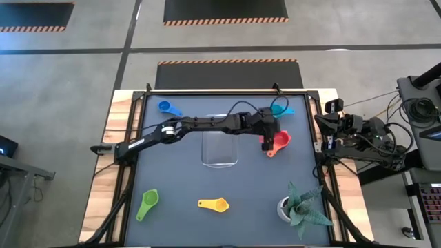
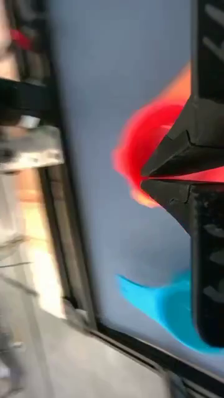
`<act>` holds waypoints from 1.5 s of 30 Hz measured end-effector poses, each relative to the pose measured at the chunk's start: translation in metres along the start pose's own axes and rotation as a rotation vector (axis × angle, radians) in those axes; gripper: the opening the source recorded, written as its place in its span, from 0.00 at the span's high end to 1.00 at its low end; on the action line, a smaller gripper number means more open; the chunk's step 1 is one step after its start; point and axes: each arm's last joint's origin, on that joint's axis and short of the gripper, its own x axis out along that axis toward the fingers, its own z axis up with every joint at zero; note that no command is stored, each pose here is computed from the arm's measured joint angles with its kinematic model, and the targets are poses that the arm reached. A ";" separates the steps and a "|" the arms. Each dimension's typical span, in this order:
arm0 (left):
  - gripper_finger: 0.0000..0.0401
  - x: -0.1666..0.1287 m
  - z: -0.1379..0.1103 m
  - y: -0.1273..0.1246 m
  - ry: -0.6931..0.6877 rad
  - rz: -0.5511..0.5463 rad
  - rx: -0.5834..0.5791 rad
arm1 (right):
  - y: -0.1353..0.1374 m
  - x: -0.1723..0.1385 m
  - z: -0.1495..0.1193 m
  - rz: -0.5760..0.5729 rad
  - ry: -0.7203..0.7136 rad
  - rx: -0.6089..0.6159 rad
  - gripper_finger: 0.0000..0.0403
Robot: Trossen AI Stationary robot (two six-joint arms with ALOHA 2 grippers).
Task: Nest measuring cups in basket
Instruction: Stack the red measuring cup on top of the orange measuring cup
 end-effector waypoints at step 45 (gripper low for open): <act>1.00 -0.015 -0.026 -0.018 0.317 -0.175 -0.069 | 0.000 0.000 0.000 -0.001 -0.005 -0.001 0.98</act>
